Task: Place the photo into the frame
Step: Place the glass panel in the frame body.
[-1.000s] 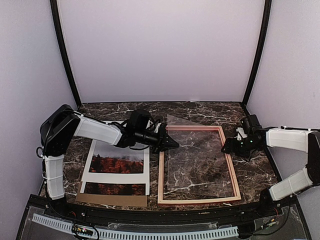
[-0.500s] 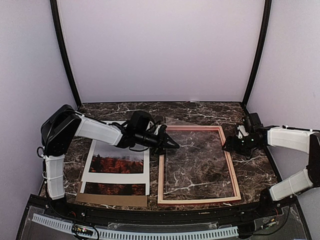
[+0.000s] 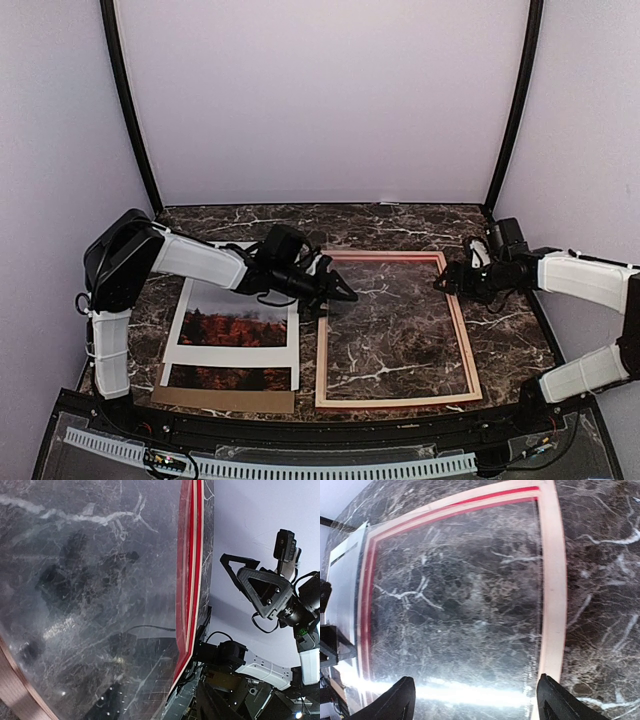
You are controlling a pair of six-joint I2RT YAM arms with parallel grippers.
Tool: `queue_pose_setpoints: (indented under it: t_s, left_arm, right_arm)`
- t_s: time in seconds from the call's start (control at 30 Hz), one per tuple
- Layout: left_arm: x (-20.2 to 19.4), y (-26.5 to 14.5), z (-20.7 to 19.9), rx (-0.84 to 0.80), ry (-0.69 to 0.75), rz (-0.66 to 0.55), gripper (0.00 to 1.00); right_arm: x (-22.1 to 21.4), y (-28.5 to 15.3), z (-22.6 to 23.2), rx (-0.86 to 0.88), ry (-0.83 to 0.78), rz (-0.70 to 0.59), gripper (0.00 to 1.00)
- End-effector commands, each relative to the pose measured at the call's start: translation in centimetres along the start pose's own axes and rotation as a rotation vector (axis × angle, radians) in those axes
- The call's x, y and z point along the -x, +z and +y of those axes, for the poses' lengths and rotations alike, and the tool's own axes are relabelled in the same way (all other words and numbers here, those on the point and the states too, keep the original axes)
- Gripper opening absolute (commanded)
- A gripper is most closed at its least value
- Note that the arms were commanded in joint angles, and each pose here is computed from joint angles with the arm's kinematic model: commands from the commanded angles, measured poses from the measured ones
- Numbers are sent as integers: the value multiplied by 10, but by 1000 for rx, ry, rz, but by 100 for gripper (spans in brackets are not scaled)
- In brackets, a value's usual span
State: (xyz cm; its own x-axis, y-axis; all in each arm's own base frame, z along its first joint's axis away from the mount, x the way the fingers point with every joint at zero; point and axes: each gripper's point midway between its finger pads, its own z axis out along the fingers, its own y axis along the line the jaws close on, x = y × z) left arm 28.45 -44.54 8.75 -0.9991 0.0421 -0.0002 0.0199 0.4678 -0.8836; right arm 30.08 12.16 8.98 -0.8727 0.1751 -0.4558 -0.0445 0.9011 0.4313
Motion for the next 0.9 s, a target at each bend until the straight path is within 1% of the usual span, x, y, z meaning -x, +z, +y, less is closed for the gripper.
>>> queue_pose_setpoints:
  t_s: [0.0, 0.17, 0.27, 0.37, 0.63, 0.77, 0.87]
  left_arm:
    - [1, 2, -6, 20, 53, -3, 53]
    - [0, 4, -2, 35, 57, 2, 55]
    - [0, 5, -2, 32, 55, 4, 55]
    - [0, 5, -3, 26, 56, 6, 54]
    - [1, 4, -7, 12, 57, 1, 41]
    - [2, 4, -9, 6, 61, -2, 34]
    - [2, 3, -11, 1, 64, -4, 30]
  right_arm:
    - [16, -4, 47, 162, -39, -37, 85]
    - [14, 4, 66, 197, -66, -17, 85]
    - [15, 6, 63, 177, -59, -18, 85]
    - [16, 7, 51, 105, -49, -26, 85]
    - [14, 3, -7, -190, -49, -39, 85]
    - [6, 3, -33, -240, -4, -20, 83]
    - [-3, 8, -46, -245, 20, -2, 79]
